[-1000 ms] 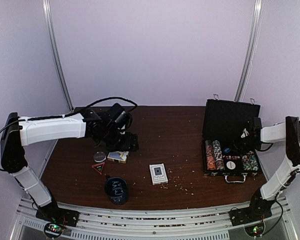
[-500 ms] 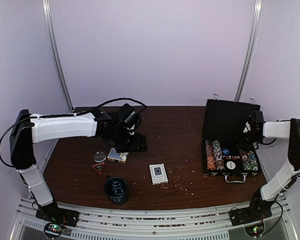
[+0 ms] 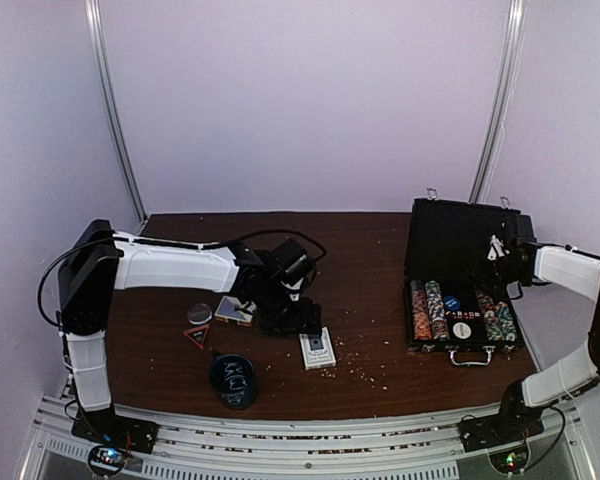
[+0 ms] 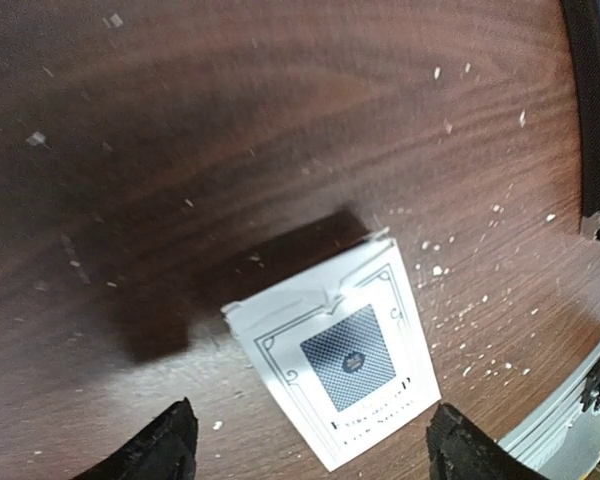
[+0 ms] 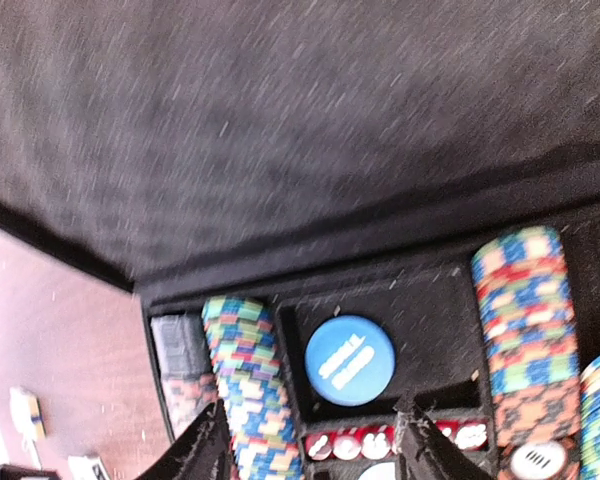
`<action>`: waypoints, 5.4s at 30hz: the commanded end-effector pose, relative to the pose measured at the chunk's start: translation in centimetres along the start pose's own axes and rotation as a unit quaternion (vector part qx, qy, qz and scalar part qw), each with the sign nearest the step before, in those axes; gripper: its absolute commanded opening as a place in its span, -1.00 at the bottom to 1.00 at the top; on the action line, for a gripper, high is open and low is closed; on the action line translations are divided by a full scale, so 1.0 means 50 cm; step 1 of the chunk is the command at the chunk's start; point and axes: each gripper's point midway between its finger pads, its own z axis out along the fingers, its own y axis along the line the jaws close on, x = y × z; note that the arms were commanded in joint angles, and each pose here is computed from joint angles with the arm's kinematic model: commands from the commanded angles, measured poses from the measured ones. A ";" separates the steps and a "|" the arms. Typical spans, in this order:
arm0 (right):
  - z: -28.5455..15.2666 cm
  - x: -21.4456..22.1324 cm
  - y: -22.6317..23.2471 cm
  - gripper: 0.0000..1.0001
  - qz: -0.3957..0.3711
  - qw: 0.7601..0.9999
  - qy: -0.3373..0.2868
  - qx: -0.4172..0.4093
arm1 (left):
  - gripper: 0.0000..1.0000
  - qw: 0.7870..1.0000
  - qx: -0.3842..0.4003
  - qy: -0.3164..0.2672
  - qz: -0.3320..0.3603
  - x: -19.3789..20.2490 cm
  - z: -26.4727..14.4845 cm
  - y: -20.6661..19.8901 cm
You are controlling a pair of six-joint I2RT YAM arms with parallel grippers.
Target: Pack up texas hold em set
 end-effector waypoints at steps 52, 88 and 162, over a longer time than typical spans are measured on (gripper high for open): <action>-0.020 0.145 0.050 0.17 -0.033 0.992 0.084 -0.084 | 0.30 0.956 -0.085 -0.002 0.281 0.084 0.090 -0.111; -0.130 0.364 0.434 0.42 -0.124 0.863 0.314 -0.375 | 0.16 0.943 0.051 -0.180 0.275 -0.012 -0.090 -0.292; 0.053 0.052 -0.062 -0.91 0.001 0.998 0.003 -0.062 | 0.87 0.970 0.005 -0.242 -0.002 -0.117 -0.288 0.126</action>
